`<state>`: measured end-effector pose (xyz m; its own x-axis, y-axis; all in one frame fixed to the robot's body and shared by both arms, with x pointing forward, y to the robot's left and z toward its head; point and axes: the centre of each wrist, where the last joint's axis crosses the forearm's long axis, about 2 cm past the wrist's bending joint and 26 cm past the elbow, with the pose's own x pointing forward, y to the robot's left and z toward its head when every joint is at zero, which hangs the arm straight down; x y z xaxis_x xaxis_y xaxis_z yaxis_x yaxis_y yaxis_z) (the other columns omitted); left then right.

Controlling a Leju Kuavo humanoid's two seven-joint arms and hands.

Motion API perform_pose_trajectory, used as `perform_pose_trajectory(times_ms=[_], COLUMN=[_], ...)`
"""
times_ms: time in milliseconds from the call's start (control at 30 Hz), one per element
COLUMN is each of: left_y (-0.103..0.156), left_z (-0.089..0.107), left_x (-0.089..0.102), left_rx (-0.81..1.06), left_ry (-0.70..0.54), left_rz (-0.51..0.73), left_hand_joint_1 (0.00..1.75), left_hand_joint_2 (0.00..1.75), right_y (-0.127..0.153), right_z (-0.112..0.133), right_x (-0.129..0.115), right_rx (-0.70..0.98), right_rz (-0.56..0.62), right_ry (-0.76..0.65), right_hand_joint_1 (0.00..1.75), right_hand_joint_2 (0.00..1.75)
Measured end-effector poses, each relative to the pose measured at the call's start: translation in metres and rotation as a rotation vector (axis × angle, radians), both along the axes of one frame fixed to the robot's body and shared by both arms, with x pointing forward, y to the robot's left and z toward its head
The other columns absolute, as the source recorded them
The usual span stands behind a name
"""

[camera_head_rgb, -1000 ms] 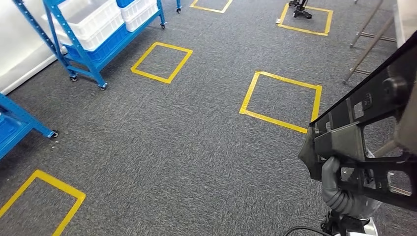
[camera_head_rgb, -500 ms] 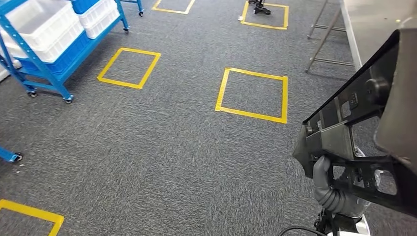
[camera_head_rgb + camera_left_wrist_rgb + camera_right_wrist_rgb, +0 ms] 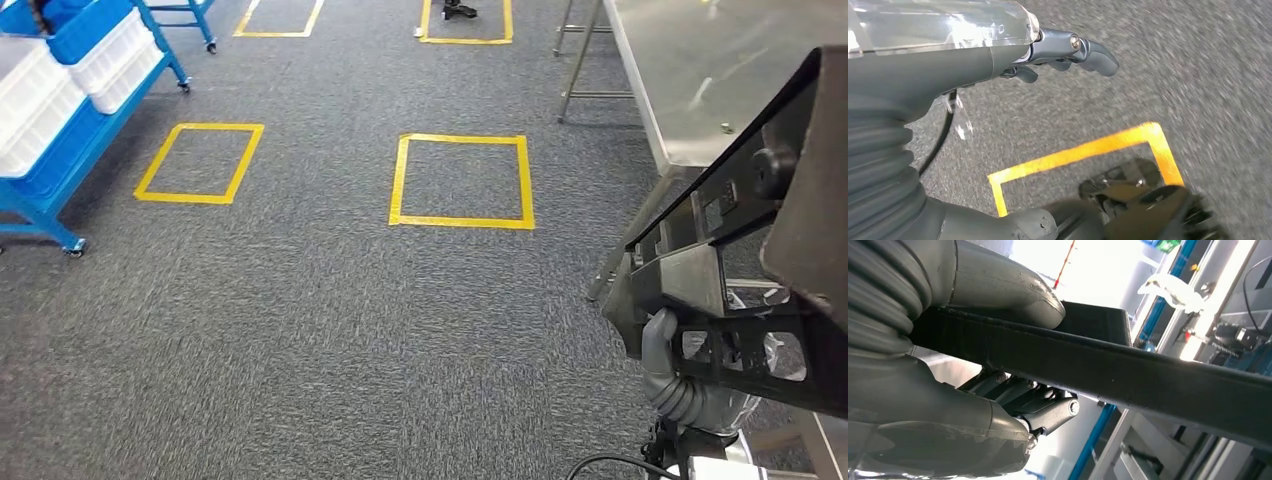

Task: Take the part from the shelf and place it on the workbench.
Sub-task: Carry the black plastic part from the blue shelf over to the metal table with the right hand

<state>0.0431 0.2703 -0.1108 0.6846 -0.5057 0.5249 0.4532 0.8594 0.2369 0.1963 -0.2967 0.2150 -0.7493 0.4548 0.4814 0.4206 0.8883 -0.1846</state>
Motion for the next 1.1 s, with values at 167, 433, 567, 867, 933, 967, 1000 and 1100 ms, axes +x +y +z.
perform_pose_trajectory(times_ms=[167, 433, 567, 867, 933, 967, 1000, 1100], left_y=[0.0002, 0.0002, 0.0001, -0.0018, -0.0017, -0.0017, -0.0017, -0.0017], left_z=[-0.0003, -0.0001, -0.0004, 0.0, 0.0002, 0.0002, 0.0002, 0.0], left_x=[-0.0028, -0.0009, -0.0032, -0.001, 0.0008, 0.0011, 0.0009, -0.0008], left_rx=[0.002, 0.003, 0.004, 0.001, 0.001, 0.001, 0.001, 0.001], left_ry=[0.008, 0.008, 0.013, 0.01, 0.006, 0.006, 0.006, 0.011], left_rz=[0.001, 0.001, 0.001, 0.002, 0.002, 0.002, 0.002, 0.003], left_hand_joint_1=[0.0, 0.0, 0.0, 0.0, 0.0, 0.0, 0.0, 0.0], left_hand_joint_2=[1.75, 1.75, 1.75, 1.75, 1.75, 1.75, 1.75, 1.75], right_y=[0.0, -0.0001, -0.0001, -0.0006, -0.0006, -0.0006, -0.0005, -0.0005], right_z=[-0.0011, -0.0014, -0.0013, -0.0023, -0.0022, -0.002, -0.0019, -0.0024], right_x=[0.0005, 0.0024, 0.0045, 0.0056, 0.0057, 0.006, 0.0062, 0.0065], right_rx=[-0.004, -0.001, -0.003, -0.005, -0.006, -0.006, -0.006, -0.004], right_rz=[-0.005, -0.014, -0.013, -0.017, -0.017, -0.016, -0.016, -0.017], right_ry=[0.008, 0.011, 0.009, 0.014, 0.013, 0.012, 0.012, 0.015], right_hand_joint_1=[1.75, 1.75, 1.75, 1.75, 1.75, 1.75, 1.75, 1.75], right_hand_joint_2=[1.75, 1.75, 1.75, 1.75, 1.75, 1.75, 1.75, 1.75])
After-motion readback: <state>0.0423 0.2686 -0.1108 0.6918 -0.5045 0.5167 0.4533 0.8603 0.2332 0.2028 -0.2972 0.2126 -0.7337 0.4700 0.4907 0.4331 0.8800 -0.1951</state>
